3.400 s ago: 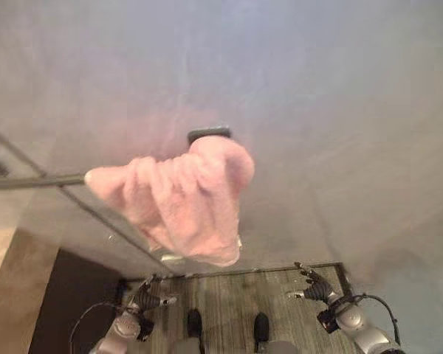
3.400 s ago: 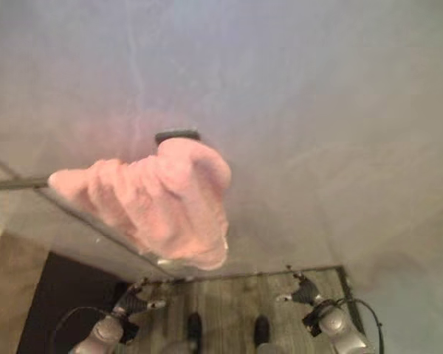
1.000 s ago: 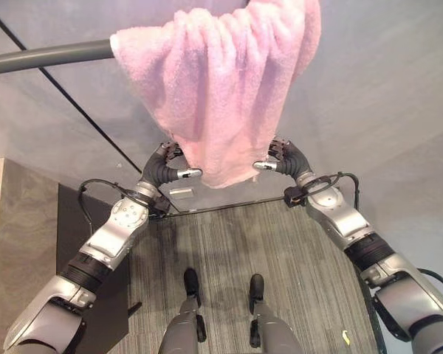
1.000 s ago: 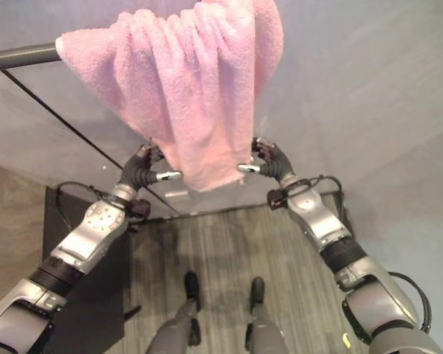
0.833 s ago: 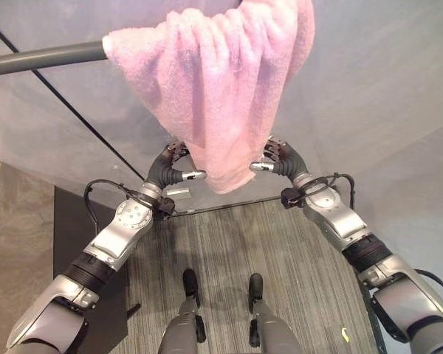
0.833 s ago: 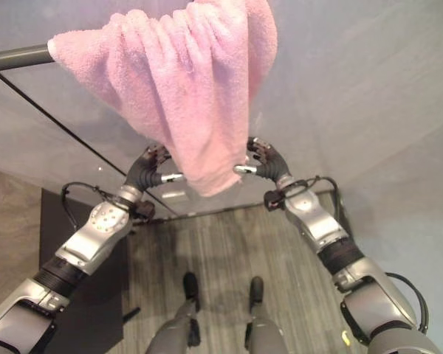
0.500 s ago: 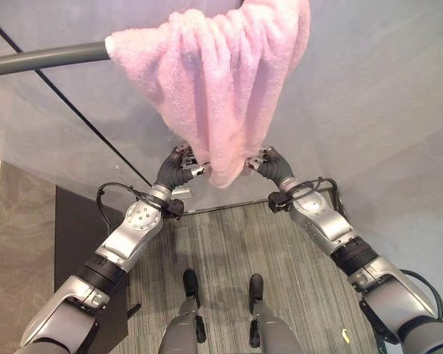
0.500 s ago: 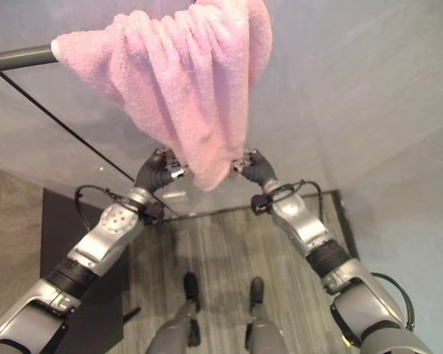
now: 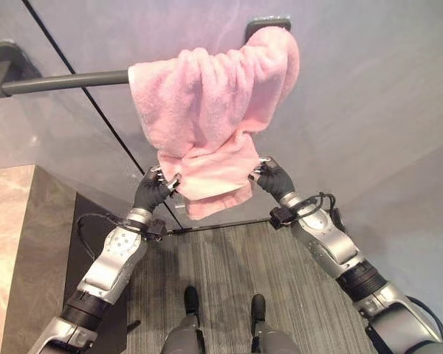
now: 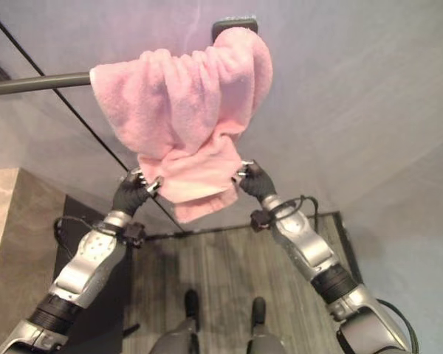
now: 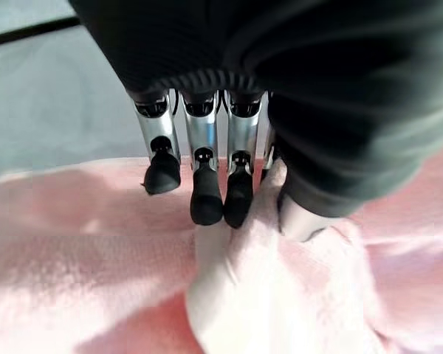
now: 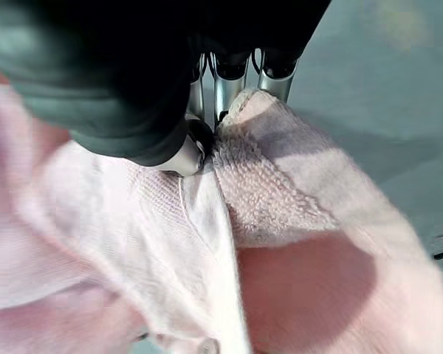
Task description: Put brush and paste in cup on sink, flatten towel.
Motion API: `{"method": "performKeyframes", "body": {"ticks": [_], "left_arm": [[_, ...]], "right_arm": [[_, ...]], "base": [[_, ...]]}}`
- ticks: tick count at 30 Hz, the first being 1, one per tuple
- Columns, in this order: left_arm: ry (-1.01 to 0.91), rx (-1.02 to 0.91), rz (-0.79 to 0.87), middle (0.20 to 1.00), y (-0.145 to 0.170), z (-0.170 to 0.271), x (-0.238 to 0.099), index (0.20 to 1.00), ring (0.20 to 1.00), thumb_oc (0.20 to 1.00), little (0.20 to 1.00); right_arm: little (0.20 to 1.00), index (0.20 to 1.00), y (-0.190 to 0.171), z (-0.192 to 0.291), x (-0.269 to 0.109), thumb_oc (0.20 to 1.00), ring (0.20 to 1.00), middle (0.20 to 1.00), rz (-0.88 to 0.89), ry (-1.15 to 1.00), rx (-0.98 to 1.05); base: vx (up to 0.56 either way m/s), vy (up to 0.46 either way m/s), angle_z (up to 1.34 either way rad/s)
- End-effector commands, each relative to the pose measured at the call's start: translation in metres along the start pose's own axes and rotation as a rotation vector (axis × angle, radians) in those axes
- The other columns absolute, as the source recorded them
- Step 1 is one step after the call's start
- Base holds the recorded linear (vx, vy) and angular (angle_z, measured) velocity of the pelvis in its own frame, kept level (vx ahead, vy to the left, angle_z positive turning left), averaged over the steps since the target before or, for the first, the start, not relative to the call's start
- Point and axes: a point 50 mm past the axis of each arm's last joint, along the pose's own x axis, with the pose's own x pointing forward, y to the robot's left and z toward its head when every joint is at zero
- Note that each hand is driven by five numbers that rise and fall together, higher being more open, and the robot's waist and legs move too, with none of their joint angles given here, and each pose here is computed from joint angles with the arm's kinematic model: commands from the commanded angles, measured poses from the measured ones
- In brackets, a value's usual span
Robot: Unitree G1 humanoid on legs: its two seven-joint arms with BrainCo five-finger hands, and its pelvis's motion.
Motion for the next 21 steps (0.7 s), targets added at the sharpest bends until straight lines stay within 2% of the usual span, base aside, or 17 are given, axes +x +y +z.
{"method": "performKeyframes", "body": {"ticks": [1, 5, 8, 12, 19, 20, 21], "left_arm": [[-0.069, 0.057, 0.067, 0.2, 0.021, 0.015, 0.001, 0.2, 0.2, 0.2, 0.2], [-0.206, 0.036, 0.101, 0.2, 0.023, 0.043, 0.0, 0.2, 0.2, 0.2, 0.2], [-0.411, -0.028, 0.145, 0.2, 0.022, 0.081, -0.008, 0.2, 0.2, 0.2, 0.2], [-0.461, -0.039, 0.199, 0.2, 0.027, 0.089, -0.019, 0.2, 0.2, 0.2, 0.2], [-0.366, 0.005, 0.355, 0.2, 0.056, 0.071, -0.044, 0.2, 0.2, 0.2, 0.2], [-0.26, -0.044, 0.374, 0.2, 0.056, 0.047, -0.044, 0.2, 0.2, 0.2, 0.2], [-0.235, -0.052, 0.372, 0.2, 0.056, 0.041, -0.043, 0.2, 0.2, 0.2, 0.2]], "right_arm": [[0.2, 0.2, -0.001, 0.017, -0.001, 0.2, 0.2, 0.2, -0.012, -0.125, 0.037], [0.2, 0.2, 0.01, 0.042, -0.001, 0.2, 0.2, 0.2, 0.041, -0.245, 0.069], [0.2, 0.2, 0.031, 0.077, -0.004, 0.2, 0.2, 0.2, 0.148, -0.409, 0.099], [0.2, 0.2, 0.045, 0.089, -0.01, 0.2, 0.2, 0.2, 0.22, -0.472, 0.127], [0.2, 0.2, 0.069, 0.073, -0.011, 0.2, 0.2, 0.2, 0.344, -0.38, 0.183], [0.2, 0.2, 0.076, 0.053, -0.004, 0.2, 0.2, 0.2, 0.358, -0.278, 0.192], [0.2, 0.2, 0.073, 0.045, -0.002, 0.2, 0.2, 0.2, 0.34, -0.248, 0.19]], "base": [[0.0, 0.0, 0.0], [0.0, 0.0, 0.0], [0.01, -0.009, 0.1], [0.01, -0.001, 0.06], [-0.01, -0.001, 0.06], [-0.02, -0.01, 0.27], [-0.02, -0.004, 0.23]]}}
